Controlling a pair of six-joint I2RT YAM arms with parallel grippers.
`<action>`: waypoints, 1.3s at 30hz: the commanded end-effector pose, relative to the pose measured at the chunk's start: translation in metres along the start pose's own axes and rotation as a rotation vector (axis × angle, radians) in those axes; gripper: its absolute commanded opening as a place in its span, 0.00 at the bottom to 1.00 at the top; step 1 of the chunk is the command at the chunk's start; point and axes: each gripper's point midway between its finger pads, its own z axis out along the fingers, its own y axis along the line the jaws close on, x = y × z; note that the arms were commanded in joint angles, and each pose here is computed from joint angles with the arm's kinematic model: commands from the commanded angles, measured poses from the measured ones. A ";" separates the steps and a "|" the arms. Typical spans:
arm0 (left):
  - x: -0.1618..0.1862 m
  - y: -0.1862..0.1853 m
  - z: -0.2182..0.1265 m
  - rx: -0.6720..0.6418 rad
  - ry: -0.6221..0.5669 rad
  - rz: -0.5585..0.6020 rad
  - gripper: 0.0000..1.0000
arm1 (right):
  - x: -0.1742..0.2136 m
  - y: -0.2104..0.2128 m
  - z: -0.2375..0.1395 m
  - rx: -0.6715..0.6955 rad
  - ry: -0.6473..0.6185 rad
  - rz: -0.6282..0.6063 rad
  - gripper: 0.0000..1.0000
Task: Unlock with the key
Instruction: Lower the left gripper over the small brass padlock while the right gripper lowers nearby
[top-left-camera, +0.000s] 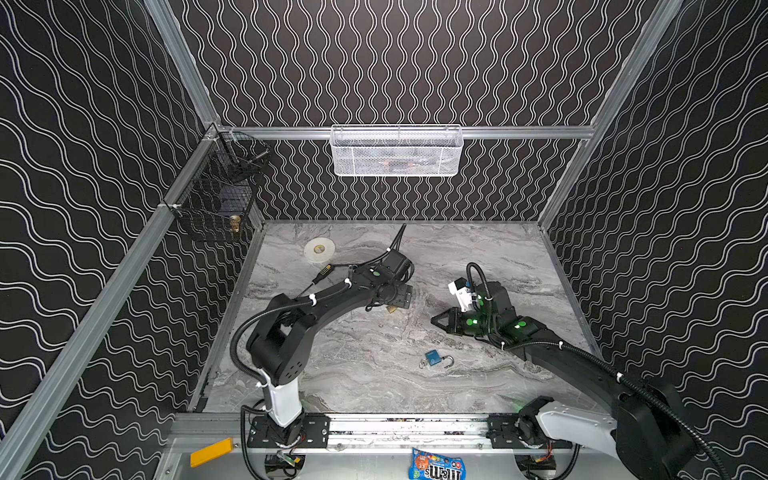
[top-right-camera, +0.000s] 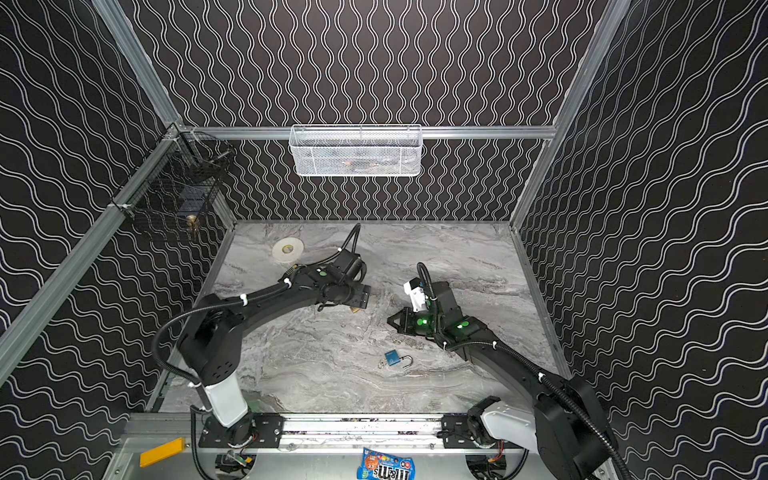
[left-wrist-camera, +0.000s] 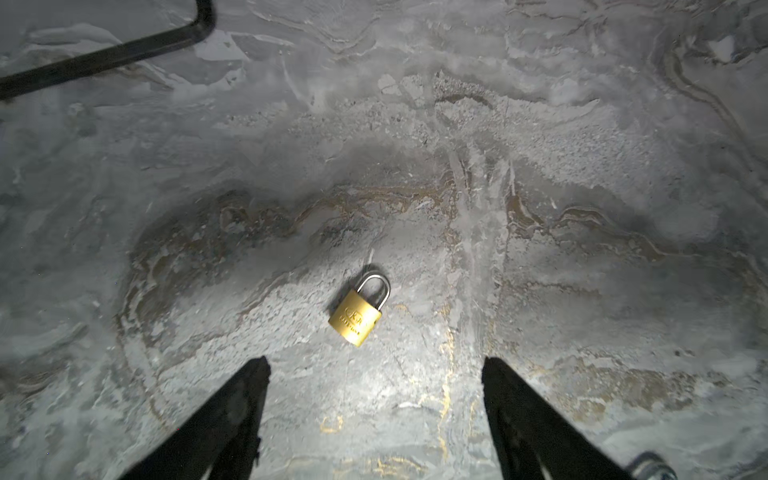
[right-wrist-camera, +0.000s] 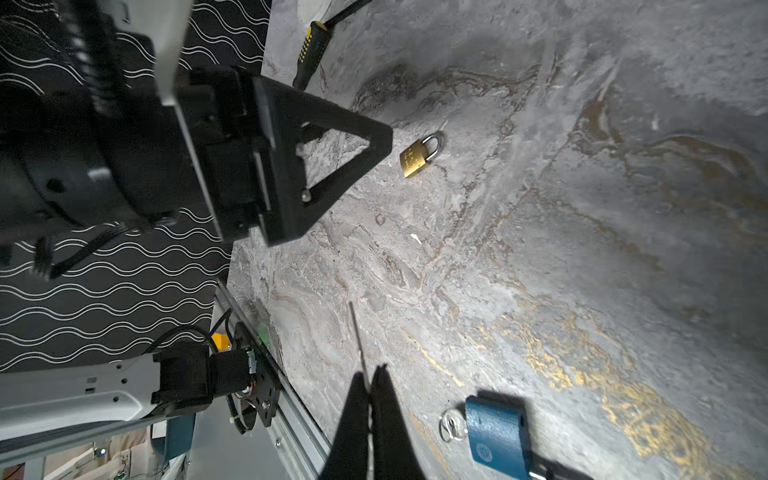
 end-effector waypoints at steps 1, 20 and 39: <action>0.006 -0.001 0.013 0.005 0.056 0.027 0.86 | -0.003 -0.002 -0.003 0.018 -0.004 -0.003 0.00; 0.022 -0.008 0.061 -0.011 0.194 -0.022 0.90 | -0.008 0.003 -0.007 0.010 0.003 -0.028 0.00; 0.039 -0.024 0.049 0.064 0.206 -0.139 0.87 | -0.011 0.007 -0.005 -0.013 0.004 -0.021 0.00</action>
